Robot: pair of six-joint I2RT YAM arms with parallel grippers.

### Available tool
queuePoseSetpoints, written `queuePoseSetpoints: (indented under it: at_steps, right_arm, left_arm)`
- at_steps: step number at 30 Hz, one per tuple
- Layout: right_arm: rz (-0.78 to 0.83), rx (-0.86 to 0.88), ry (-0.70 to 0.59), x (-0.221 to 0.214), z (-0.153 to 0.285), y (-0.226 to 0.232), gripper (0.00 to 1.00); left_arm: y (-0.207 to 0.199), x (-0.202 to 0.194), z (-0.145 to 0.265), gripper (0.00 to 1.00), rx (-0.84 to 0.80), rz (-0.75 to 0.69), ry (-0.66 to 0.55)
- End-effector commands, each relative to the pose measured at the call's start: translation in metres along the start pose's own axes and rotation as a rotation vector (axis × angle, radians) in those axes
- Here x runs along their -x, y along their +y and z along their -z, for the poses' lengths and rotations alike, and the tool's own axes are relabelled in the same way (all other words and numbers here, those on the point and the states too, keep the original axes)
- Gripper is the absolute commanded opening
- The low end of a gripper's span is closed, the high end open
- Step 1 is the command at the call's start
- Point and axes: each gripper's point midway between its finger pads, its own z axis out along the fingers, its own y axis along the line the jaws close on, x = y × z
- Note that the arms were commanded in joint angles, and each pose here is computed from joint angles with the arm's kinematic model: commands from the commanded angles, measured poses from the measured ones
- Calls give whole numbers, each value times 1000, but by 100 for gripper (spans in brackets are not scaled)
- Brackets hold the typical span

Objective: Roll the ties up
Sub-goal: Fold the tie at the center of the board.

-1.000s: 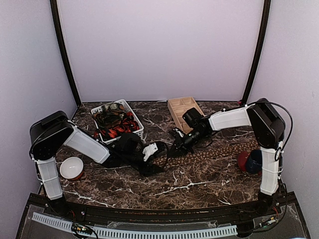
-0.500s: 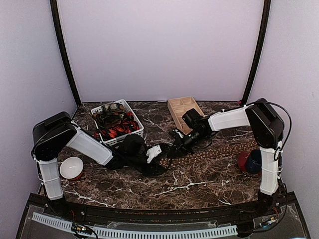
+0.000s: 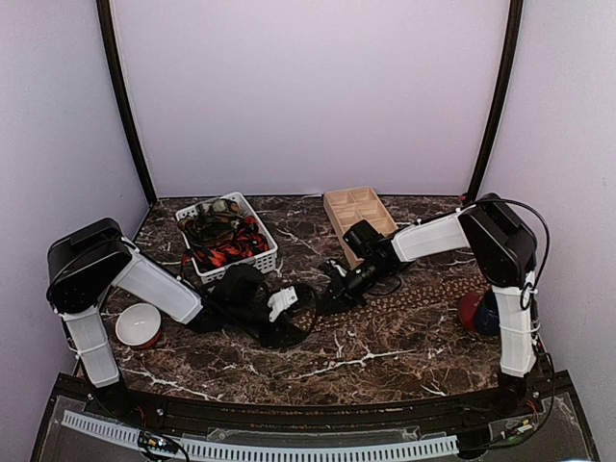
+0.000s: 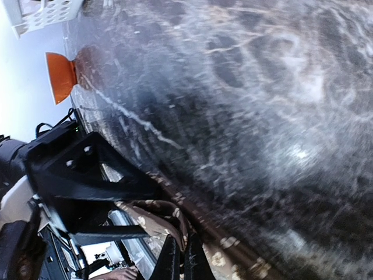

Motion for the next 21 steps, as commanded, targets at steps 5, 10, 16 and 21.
queuePoseSetpoints:
  at_steps: [5, 10, 16, 21]
  right_arm:
    - [23, -23, -8, 5, -8, -10, 0]
    - [19, -45, -15, 6, -10, -18, 0]
    - [15, -74, -21, 5, -9, -26, 0]
    - [19, -71, -28, 0, -5, -25, 0]
  left_arm:
    - [-4, 26, 19, 60, -12, -9, -55]
    - [-5, 26, 27, 65, 5, 24, -67]
    - [-7, 16, 32, 66, 14, 49, -55]
    - [-2, 17, 23, 71, 18, 55, -38]
